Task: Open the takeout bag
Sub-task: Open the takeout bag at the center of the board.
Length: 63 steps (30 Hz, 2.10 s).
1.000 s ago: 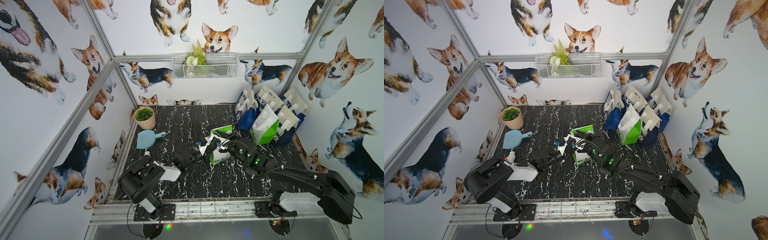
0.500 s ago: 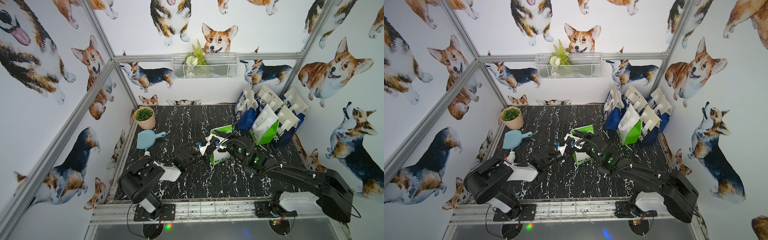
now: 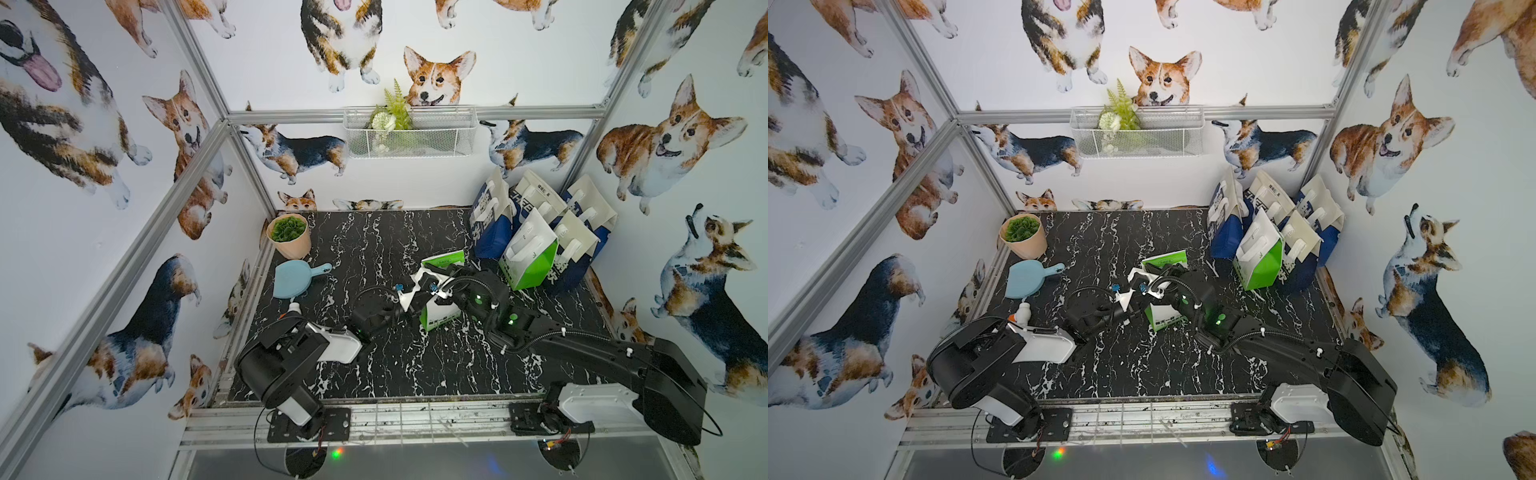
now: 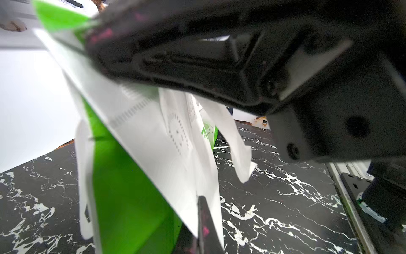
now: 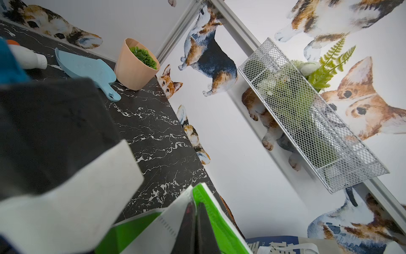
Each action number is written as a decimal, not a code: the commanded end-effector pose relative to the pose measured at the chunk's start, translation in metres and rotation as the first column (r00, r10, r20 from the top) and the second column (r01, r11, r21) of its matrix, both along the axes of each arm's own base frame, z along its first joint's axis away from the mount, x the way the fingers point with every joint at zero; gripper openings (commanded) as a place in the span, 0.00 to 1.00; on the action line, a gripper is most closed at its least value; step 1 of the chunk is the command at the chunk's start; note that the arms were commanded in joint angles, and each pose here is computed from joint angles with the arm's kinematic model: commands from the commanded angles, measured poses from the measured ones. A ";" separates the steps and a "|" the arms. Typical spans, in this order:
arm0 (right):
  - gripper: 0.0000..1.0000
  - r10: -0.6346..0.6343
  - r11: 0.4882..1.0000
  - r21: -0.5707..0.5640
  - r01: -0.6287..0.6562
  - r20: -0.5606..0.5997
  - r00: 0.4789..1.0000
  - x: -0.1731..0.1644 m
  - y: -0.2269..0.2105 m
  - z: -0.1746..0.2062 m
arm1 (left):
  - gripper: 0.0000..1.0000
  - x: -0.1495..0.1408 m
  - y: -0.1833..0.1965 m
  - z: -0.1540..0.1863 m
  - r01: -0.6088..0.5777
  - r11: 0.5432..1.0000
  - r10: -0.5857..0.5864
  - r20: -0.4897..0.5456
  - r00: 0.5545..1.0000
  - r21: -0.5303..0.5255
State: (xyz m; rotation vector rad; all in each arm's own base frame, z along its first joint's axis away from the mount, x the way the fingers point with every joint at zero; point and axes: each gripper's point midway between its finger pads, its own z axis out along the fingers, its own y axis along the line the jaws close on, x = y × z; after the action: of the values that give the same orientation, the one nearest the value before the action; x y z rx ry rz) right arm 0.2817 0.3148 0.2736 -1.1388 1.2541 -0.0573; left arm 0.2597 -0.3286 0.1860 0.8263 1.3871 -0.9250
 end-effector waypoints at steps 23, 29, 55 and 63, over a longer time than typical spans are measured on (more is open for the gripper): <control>0.00 -0.014 0.989 0.136 0.052 -0.268 0.963 0.009 -0.019 0.058 | 0.00 -0.008 -0.001 0.003 0.033 0.999 -0.033 0.035 0.999 0.009; 0.00 0.030 0.999 0.052 -0.013 -0.328 0.944 0.005 -0.022 0.054 | 0.00 -0.011 -0.003 0.003 0.055 0.998 -0.056 0.032 0.998 0.018; 0.00 0.041 0.934 -0.305 -0.183 -0.420 0.907 -0.002 -0.020 0.038 | 0.00 -0.014 -0.004 0.002 0.070 0.997 -0.071 0.028 0.997 0.040; 0.00 0.029 0.908 -0.375 -0.188 -0.391 0.920 -0.001 -0.027 0.051 | 0.00 -0.014 -0.004 0.002 0.068 0.997 -0.069 0.027 0.997 0.044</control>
State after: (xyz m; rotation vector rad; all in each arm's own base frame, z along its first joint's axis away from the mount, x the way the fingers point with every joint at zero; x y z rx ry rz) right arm 0.2757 0.2899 0.3087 -1.6243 1.6193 0.0503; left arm 0.2511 -0.3300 0.1888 0.8839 1.3767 -0.9257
